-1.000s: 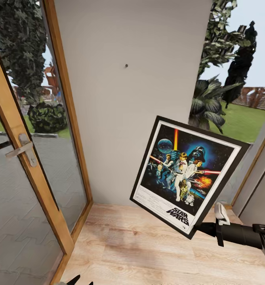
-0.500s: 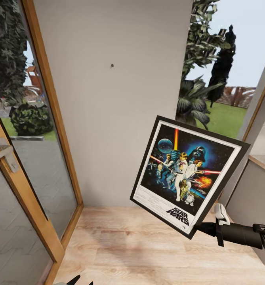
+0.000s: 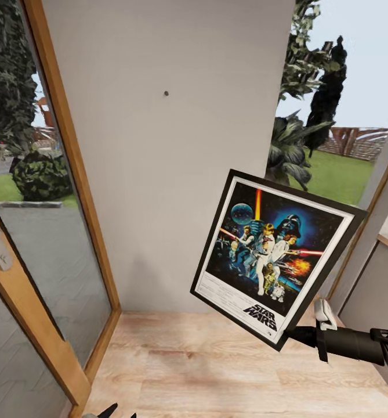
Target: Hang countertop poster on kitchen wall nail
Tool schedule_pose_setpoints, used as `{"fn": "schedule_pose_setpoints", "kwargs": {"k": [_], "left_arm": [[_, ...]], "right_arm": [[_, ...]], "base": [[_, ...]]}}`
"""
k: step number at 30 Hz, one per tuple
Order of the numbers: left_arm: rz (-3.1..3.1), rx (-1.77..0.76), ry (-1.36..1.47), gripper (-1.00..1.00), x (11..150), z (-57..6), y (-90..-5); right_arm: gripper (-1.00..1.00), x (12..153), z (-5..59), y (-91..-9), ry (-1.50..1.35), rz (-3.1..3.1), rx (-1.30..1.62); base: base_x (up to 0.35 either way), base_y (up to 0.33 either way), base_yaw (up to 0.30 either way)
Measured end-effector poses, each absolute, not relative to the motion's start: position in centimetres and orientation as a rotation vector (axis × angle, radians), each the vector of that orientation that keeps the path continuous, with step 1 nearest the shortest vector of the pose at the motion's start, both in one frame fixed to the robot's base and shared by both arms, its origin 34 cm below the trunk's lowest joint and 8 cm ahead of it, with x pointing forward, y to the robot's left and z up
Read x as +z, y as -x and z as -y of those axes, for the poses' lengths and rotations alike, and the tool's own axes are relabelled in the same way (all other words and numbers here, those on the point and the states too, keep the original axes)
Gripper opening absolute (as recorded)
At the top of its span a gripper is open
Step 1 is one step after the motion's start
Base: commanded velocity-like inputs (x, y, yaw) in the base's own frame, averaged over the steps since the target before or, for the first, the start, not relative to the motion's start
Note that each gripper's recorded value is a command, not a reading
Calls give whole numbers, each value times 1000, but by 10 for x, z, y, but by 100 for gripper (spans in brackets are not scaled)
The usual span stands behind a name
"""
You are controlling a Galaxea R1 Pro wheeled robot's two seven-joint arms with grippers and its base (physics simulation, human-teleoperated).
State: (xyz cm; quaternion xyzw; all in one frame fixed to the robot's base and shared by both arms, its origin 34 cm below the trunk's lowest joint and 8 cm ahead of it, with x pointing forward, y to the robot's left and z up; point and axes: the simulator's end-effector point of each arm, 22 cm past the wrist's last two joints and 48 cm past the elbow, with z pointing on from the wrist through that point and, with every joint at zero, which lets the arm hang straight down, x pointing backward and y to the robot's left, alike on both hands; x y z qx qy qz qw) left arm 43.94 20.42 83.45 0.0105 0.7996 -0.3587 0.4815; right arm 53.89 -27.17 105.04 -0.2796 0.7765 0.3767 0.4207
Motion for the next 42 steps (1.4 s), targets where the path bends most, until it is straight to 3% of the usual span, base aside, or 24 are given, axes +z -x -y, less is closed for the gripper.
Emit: {"fn": "schedule_pose_setpoints", "kwargs": {"k": [10,15,17,36,42], "left_arm": [[-1950,-874,-25,100,834,-204,-439],[-1954,-861,-6,100,832,-211,-440],[-1966,-797,95,100,822,-244,-439],[-2069,-795,180,100,786,-251,-405],[-2072,-795,180,100,785,-251,-404]], "right_arm": [[-100,1050,272,-539,700,-1946,945],[-100,1051,269,-538,711,-1940,954],[-100,1108,235,-551,840,-1858,918],[-100,1260,149,-611,1030,-1785,934],[-100,1337,90,-638,1187,-1737,900]], "base": [[314,117,0],[42,14,0],[1,0,0],[0,0,0],[0,0,0]]}}
